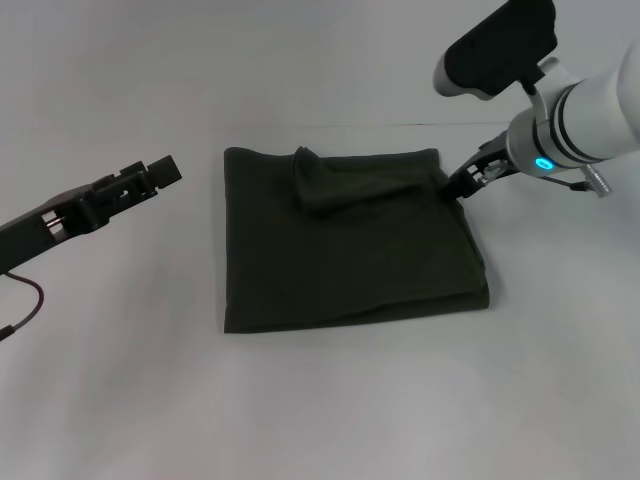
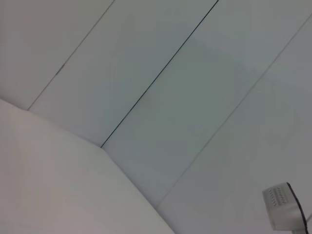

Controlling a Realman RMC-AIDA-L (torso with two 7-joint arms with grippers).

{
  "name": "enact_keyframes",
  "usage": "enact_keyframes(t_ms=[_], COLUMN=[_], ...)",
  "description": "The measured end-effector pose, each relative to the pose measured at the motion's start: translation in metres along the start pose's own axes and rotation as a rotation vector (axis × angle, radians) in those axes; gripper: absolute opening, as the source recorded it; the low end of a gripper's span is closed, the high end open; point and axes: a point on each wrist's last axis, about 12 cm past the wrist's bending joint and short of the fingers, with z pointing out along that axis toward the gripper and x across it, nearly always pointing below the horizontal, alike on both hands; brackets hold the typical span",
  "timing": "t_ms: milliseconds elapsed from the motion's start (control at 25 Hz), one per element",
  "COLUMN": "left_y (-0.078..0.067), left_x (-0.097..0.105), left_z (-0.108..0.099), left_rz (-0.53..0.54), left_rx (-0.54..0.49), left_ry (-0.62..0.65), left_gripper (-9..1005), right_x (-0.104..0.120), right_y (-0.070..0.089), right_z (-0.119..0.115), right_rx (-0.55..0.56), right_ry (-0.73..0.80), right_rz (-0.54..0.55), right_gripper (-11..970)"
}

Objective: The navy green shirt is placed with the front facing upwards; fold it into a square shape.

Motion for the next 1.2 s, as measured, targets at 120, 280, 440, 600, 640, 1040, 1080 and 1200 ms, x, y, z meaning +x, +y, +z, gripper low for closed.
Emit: enact_keyframes(t_ms=[120, 280, 440, 600, 640, 1040, 1080, 1200], left_y=[0.000, 0.000, 0.001, 0.002, 0.002, 0.003, 0.004, 0.004], left_x=[-0.001, -0.002, -0.003, -0.003, -0.003, -0.007, -0.007, -0.007], left_z=[0.001, 0.002, 0.002, 0.000, 0.000, -0.003, -0.003, -0.003], left_rz=[0.003, 0.006, 0.007, 0.006, 0.006, 0.001, 0.000, -0.003], left_rx=[0.003, 0.003, -0.007, -0.013, -0.013, -0.024, -0.026, -0.033], left_ry=[0.000, 0.000, -0.003, -0.013, -0.014, -0.040, -0.043, -0.045], left_gripper=[945, 945, 945, 945, 945, 946, 946, 946], right_x=[0.004, 0.009, 0.006, -0.001, -0.003, -0.020, -0.021, -0.024], right_y=[-0.003, -0.006, -0.005, 0.000, 0.002, 0.026, 0.029, 0.037], right_z=[0.001, 0.001, -0.005, -0.014, -0.016, -0.011, -0.011, -0.009], right_rx=[0.018, 0.020, -0.011, -0.071, -0.091, -0.176, -0.177, -0.171], right_ry=[0.016, 0.015, -0.030, -0.078, -0.089, -0.141, -0.146, -0.158], right_rz=[0.015, 0.044, 0.054, 0.029, 0.018, -0.180, -0.204, -0.275], right_gripper=[848, 848, 847, 847, 847, 847, 847, 848])
